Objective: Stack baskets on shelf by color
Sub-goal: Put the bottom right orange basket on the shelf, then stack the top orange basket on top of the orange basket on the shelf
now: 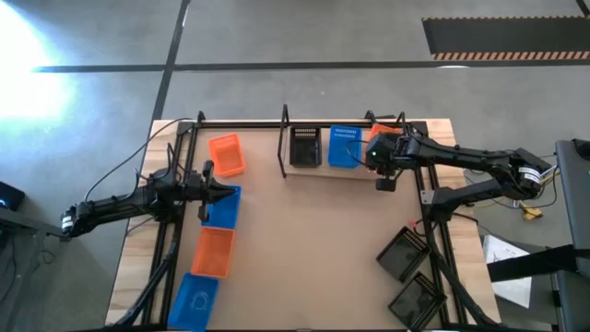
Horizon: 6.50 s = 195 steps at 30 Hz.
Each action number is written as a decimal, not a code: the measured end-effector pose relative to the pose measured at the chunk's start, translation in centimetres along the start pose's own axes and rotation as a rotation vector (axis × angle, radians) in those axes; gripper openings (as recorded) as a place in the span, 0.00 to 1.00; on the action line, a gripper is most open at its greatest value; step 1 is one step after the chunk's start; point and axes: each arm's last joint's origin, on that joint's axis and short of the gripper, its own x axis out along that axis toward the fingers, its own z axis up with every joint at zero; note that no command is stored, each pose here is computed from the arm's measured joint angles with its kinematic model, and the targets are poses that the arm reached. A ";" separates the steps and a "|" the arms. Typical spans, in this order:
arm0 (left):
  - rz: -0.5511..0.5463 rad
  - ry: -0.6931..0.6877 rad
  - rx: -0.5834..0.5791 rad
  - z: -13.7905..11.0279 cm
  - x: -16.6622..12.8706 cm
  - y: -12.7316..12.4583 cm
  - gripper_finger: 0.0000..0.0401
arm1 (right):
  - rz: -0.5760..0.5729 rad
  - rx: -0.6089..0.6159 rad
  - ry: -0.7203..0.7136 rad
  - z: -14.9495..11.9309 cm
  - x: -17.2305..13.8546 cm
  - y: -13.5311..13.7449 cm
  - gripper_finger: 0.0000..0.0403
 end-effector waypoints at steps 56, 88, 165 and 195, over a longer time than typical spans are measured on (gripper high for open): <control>0.000 0.000 0.000 0.0 0.0 0.0 0.00 | 0.070 -0.066 -0.019 0.0 0.0 0.0 0.13; 0.000 0.000 0.000 0.0 0.0 0.0 0.00 | 0.093 -0.022 0.018 -0.4 0.0 0.1 0.07; 0.103 -0.304 -0.151 4.2 1.8 0.7 0.00 | -0.154 0.108 -0.827 1.0 1.7 22.4 0.07; 0.321 0.988 -0.074 10.4 8.8 -4.4 0.00 | -0.009 0.295 -0.825 1.3 2.4 21.7 0.07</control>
